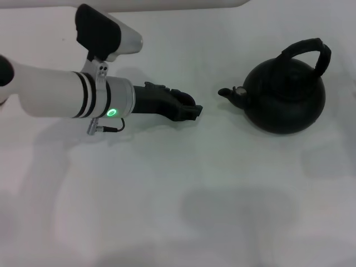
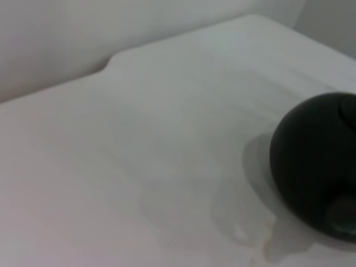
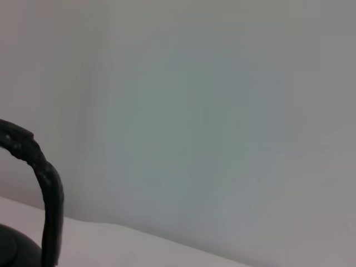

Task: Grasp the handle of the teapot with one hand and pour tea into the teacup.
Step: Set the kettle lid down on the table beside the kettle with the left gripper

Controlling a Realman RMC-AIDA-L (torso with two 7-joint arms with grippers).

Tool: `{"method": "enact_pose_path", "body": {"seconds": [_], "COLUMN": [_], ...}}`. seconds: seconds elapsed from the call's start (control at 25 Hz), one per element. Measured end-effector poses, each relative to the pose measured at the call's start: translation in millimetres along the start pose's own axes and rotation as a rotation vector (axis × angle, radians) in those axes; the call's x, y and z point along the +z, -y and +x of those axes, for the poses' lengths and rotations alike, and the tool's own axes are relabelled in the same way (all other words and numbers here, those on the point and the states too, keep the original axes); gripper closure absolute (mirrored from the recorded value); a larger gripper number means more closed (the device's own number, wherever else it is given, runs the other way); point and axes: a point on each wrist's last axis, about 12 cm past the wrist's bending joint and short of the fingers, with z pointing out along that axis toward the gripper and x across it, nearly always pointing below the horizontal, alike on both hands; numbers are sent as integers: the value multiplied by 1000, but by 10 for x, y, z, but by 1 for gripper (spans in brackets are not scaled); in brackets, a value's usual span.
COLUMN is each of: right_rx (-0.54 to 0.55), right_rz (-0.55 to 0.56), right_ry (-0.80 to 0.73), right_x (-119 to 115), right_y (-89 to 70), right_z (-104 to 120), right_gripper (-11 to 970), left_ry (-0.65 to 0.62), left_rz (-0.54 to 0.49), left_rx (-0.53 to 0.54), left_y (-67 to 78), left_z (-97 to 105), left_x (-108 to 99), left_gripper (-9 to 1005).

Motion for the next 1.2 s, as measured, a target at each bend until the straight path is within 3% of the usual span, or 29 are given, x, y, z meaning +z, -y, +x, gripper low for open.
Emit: {"method": "enact_pose_path", "body": {"seconds": [1.2], "right_rx": [-12], "right_rz": [-1], "right_ry": [-2], "right_x": [39], "right_y": [13], "right_z": [-14], "right_gripper": [99], "left_ry": [3], "left_rz": [-23], "left_rx": [25], "left_y": [6], "left_z": [-43], "left_x": [56], "left_gripper": [292]}}
